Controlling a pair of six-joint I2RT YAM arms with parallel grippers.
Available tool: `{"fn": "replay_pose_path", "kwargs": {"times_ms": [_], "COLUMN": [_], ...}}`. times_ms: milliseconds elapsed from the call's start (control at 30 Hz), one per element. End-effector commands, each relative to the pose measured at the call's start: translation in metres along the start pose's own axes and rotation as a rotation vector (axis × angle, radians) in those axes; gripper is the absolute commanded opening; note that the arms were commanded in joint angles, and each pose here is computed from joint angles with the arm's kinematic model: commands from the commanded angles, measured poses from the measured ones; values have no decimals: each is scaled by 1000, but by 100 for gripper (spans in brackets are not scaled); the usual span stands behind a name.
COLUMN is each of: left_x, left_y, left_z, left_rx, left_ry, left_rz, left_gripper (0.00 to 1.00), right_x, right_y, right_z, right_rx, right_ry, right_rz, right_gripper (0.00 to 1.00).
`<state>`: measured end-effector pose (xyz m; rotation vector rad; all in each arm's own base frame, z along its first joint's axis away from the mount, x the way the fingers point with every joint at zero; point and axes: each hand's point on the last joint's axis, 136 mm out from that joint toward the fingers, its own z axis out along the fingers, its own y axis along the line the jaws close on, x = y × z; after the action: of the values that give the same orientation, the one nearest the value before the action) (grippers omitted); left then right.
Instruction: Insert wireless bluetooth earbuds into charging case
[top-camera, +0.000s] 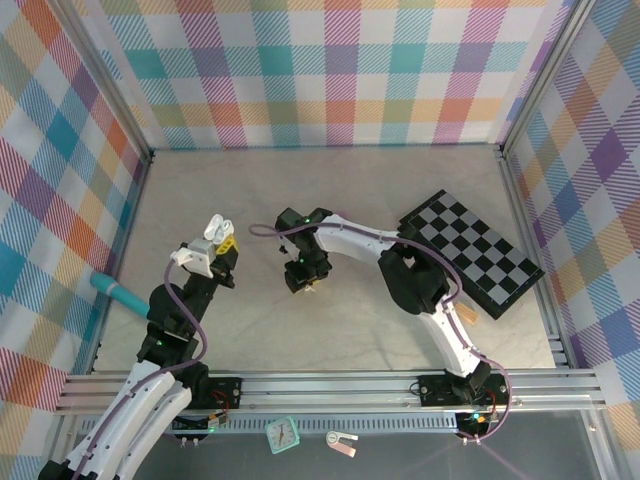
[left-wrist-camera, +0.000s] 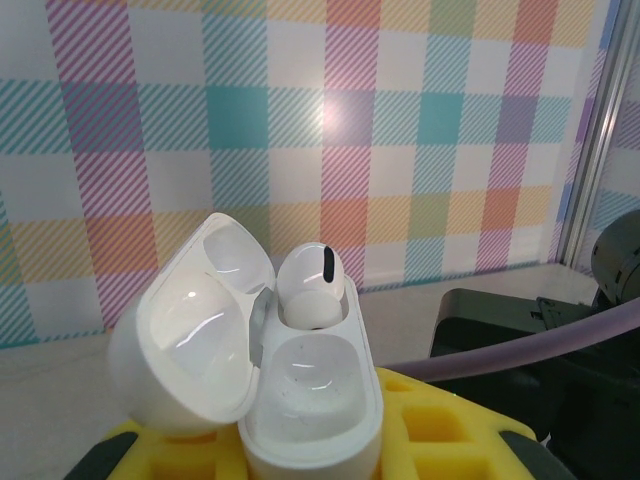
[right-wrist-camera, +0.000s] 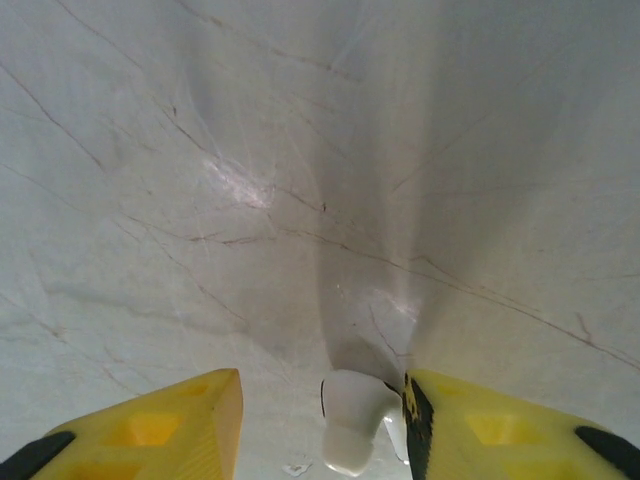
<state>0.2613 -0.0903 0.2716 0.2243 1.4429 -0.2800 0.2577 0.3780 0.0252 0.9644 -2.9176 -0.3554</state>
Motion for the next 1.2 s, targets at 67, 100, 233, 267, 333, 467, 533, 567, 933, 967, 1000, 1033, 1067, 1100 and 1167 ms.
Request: {"fn": "replay_pose_path", "kwargs": {"times_ms": [67, 100, 233, 267, 333, 467, 533, 567, 933, 967, 1000, 1033, 1067, 1100, 1167], "left_x": [-15, -15, -17, -18, -19, -15, -9, -6, 4, 5, 5, 7, 7, 7, 6], "left_y": [-2, -3, -9, -11, -13, -17, -21, -24, -45, -49, -55, -58, -63, -68, -78], "left_z": [0, 0, 2, 3, 4, 7, 10, 12, 18, 19, 19, 20, 21, 21, 22], "left_rx": [14, 24, 59, 69, 83, 106, 128, 146, 240, 258, 280, 295, 315, 336, 372], "left_ry": [-41, -42, -45, -46, -46, -35, -24, -12, -6, -5, -7, -5, -4, -9, -18], "left_rz": [21, 21, 21, 22, 21, 22, 15, 16, 36, 42, 51, 58, 65, 72, 89], "left_gripper": [3, 3, 4, 4, 4, 4, 4, 4, 4, 4, 4, 4, 4, 4, 4], "right_x": [9, 10, 10, 10, 10, 11, 9, 10, 41, 48, 56, 63, 72, 81, 96], "right_y": [-4, -4, -8, -9, -9, -11, -12, -13, -57, -63, -70, -77, -84, -91, -100], "right_z": [3, 5, 7, 8, 9, 12, 10, 9, -21, -22, -23, -24, -25, -26, -29], "right_rx": [55, 55, 75, 77, 80, 87, 89, 97, 132, 135, 146, 159, 172, 178, 176], "right_ry": [51, 54, 58, 59, 62, 65, 54, 49, -11, -6, 0, 5, 18, 28, 35], "right_rz": [-28, -29, -29, -28, -28, -25, -25, -23, 68, 82, 91, 102, 121, 144, 178], "right_gripper": [44, 42, 37, 36, 32, 29, 28, 27, 27, 27, 28, 28, 28, 28, 27]}}
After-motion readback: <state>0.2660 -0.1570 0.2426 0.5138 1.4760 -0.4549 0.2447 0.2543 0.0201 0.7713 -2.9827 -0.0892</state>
